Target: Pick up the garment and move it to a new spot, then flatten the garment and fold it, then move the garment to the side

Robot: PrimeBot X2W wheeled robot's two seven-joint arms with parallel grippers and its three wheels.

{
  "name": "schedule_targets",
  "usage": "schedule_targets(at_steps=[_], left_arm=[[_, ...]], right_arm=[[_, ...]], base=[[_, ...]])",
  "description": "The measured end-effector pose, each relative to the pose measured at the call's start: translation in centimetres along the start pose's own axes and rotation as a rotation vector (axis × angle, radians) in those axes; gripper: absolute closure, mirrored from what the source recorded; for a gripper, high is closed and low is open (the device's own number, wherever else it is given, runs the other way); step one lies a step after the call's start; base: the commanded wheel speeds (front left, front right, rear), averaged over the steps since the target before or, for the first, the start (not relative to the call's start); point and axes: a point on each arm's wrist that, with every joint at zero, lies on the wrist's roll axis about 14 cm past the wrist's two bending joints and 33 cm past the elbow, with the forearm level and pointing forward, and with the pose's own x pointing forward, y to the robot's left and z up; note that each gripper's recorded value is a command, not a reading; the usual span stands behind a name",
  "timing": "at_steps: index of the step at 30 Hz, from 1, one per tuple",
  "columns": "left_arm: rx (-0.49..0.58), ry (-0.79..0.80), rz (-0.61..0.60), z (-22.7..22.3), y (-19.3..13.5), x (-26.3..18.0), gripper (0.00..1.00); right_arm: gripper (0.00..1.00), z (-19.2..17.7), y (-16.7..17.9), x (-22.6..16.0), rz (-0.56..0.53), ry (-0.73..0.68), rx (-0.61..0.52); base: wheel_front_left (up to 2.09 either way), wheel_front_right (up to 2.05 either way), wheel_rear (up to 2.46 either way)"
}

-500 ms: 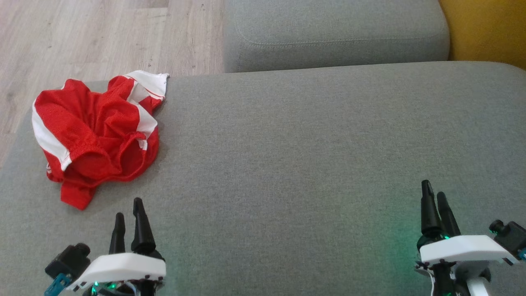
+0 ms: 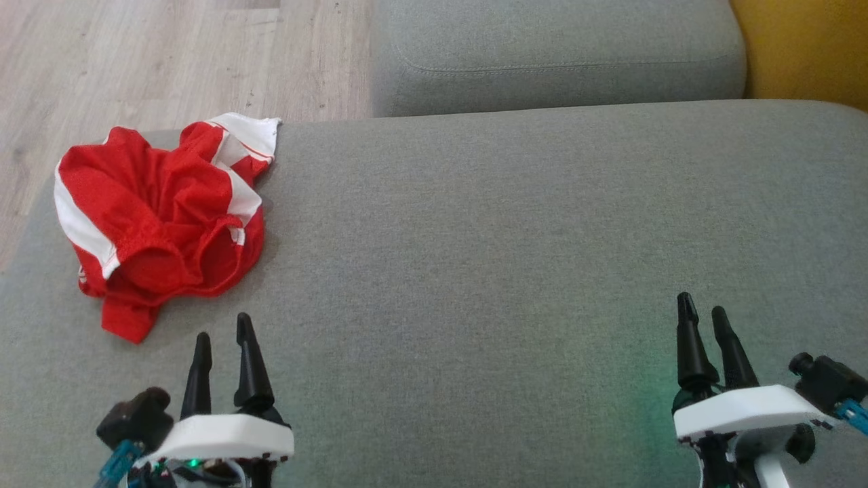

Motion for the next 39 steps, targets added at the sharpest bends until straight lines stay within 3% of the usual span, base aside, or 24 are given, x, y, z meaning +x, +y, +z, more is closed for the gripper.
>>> schedule_targets(at_steps=[25, 39], left_arm=[[0.334, -0.107, -0.066, 1.2, -2.2, -0.5, 0.0], [0.493, -0.143, -0.094, 1.0, -2.9, -1.1, 0.0]], right_arm=[[0.0, -0.3, 2.0, 0.0, 0.088, -0.02, -0.32], [0.0, -1.8, 0.4, -0.4, 0.073, 0.029, -0.506]], base=[[0.0, 0.0, 0.0], [0.0, 0.0, 0.0]])
